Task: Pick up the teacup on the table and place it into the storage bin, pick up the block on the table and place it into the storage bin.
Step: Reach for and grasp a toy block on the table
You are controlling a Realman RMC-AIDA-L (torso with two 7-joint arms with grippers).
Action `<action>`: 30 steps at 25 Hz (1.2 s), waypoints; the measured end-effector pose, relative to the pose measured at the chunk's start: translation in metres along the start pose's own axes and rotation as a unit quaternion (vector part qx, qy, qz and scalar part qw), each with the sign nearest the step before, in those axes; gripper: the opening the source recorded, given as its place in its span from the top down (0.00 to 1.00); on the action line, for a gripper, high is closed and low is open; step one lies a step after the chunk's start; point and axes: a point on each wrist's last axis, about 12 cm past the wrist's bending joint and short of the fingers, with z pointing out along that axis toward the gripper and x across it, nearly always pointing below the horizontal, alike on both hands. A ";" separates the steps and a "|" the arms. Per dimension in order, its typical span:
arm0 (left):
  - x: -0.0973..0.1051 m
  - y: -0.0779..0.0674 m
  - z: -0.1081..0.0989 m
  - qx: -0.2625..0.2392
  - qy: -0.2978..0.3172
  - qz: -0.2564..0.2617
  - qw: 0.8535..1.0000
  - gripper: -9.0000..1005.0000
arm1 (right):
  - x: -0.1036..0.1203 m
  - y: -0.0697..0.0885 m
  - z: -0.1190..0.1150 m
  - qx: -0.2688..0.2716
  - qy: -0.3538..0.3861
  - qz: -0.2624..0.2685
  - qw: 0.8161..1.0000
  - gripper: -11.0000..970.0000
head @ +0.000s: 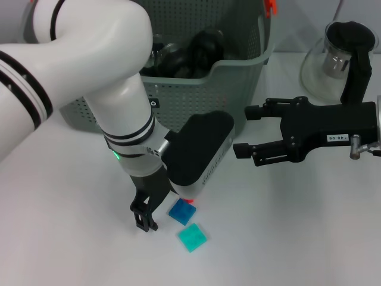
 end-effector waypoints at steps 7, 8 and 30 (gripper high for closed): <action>-0.003 0.002 0.002 0.011 0.005 0.000 1.000 0.15 | 0.001 0.000 -0.001 0.001 0.000 0.001 1.000 0.04; -0.002 0.002 0.002 0.011 0.005 -0.001 1.000 0.15 | 0.001 0.000 -0.001 0.002 0.000 0.001 1.000 0.04; -0.010 0.006 0.003 0.012 -0.006 0.004 1.000 0.16 | 0.003 0.000 -0.002 -0.001 -0.004 0.004 1.000 0.04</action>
